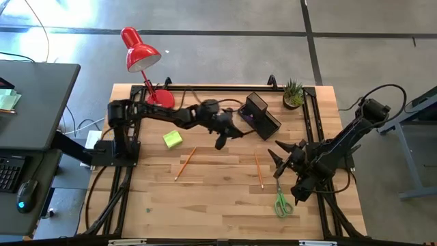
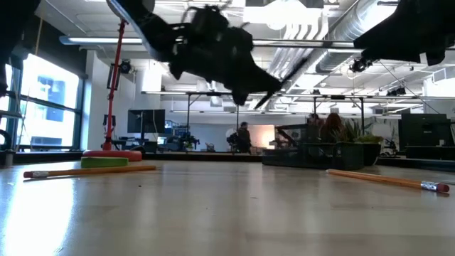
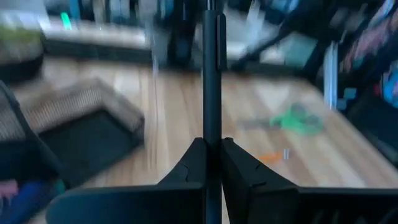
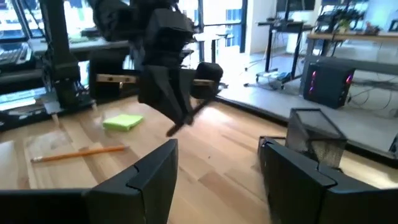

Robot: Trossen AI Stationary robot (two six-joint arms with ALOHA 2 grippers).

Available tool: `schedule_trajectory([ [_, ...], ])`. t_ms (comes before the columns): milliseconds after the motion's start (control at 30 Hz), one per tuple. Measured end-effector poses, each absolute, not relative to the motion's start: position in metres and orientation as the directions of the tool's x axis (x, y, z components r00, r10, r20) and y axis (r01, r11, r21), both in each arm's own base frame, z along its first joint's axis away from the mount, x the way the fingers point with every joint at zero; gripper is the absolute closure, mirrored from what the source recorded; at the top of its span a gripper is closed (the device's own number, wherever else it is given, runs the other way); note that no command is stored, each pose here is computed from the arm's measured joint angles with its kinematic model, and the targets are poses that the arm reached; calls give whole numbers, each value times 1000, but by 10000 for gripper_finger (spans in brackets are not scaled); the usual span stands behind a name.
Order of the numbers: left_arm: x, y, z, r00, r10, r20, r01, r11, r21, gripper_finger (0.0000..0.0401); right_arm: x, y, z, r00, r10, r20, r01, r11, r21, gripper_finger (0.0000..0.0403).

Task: Pick and place office supplies into organizer
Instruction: Put the black pen into the black desk organizer

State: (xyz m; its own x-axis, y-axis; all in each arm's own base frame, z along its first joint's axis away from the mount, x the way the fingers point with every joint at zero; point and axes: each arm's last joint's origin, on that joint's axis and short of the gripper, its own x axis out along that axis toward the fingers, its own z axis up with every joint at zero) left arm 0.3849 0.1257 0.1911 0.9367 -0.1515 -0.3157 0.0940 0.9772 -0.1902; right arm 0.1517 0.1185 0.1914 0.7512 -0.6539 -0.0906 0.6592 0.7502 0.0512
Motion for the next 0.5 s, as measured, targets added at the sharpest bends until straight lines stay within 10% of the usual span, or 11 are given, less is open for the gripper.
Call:
schedule_trajectory([
  [500, 354, 113, 192, 990, -141, -8, 137, 976, -168, 392, 201, 95, 227, 665, -723, -186, 703, 691, -168, 183],
])
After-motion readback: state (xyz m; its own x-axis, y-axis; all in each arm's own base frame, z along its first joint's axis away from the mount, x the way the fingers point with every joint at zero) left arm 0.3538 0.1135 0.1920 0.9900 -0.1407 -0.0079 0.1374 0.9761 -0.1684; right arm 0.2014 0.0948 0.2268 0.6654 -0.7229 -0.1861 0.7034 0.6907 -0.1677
